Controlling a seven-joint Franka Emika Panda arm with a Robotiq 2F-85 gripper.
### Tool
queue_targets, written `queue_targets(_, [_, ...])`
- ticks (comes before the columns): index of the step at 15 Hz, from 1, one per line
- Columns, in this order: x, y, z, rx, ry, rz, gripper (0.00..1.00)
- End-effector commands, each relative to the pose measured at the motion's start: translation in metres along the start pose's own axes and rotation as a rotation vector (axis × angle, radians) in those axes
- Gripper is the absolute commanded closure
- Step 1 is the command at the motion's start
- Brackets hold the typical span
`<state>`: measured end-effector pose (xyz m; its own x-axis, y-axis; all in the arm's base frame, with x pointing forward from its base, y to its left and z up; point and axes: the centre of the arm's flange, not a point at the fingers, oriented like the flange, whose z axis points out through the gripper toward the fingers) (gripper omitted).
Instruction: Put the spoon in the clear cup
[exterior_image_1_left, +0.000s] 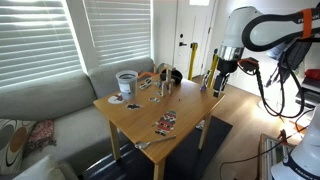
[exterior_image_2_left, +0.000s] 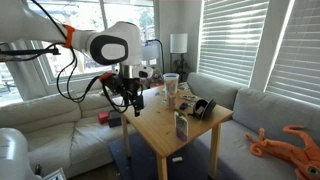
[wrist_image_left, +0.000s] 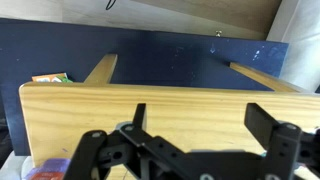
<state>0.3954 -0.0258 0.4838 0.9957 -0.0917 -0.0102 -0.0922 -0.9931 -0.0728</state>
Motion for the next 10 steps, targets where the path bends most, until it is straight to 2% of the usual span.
queue_targets(1, [0.0, 0.0, 0.0, 0.0, 0.0, 0.0, 0.0])
queue_targets(4, [0.0, 0.0, 0.0, 0.0, 0.0, 0.0, 0.0])
queue_targets(5, [0.002, -0.023, 0.015, -0.02, -0.025, -0.06, 0.0])
queue_targets(6, [0.0, -0.047, 0.027, -0.001, -0.048, -0.13, 0.0])
queue_targets(8, [-0.011, -0.101, 0.046, -0.008, -0.053, -0.251, 0.0])
queue_targets(10, [-0.018, -0.158, 0.062, -0.079, -0.013, -0.363, 0.0])
